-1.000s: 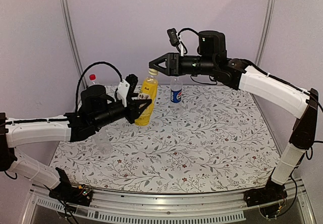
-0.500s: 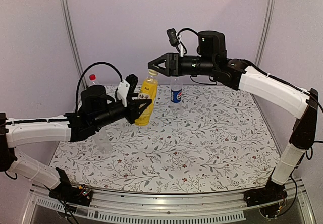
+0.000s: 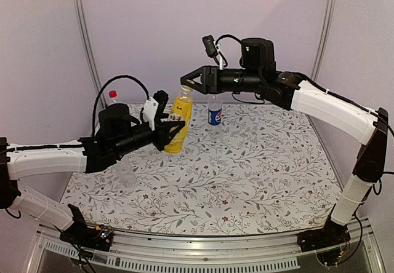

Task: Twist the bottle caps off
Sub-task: Unscrew the bottle cap from the plastic bottle.

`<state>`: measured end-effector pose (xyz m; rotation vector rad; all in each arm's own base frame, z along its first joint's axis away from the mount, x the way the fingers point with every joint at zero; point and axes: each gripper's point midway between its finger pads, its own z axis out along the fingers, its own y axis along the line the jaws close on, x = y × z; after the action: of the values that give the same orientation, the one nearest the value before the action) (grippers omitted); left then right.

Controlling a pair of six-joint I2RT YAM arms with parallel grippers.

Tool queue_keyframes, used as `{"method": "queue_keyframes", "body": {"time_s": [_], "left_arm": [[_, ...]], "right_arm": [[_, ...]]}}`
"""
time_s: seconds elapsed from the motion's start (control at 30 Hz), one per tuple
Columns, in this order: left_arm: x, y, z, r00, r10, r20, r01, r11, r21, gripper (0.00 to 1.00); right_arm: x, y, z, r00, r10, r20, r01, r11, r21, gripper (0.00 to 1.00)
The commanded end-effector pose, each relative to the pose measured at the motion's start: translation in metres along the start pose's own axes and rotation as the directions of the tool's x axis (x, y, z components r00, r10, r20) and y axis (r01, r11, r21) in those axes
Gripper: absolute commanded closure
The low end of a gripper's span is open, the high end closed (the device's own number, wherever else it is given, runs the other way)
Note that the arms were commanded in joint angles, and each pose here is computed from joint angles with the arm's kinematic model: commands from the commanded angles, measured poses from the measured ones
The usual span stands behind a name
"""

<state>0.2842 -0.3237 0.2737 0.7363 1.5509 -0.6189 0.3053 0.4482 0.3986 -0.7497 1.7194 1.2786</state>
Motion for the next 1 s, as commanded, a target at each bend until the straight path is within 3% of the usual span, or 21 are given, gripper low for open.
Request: {"method": "queue_keyframes", "body": {"time_s": [0.0,0.97], "left_arm": [[-0.021,-0.004,-0.003,0.999,0.004,0.046,-0.005,1.000,0.004,0.71],[-0.018,-0.004,-0.002,0.999,0.009,0.038,-0.009,1.000,0.005,0.71]], "right_arm": [[0.012,-0.007,0.008,1.000,-0.002,-0.027,0.003,1.000,0.022,0.59],[-0.003,0.005,-0.003,0.999,-0.036,0.006,0.036,0.999,0.002,0.73]]}}
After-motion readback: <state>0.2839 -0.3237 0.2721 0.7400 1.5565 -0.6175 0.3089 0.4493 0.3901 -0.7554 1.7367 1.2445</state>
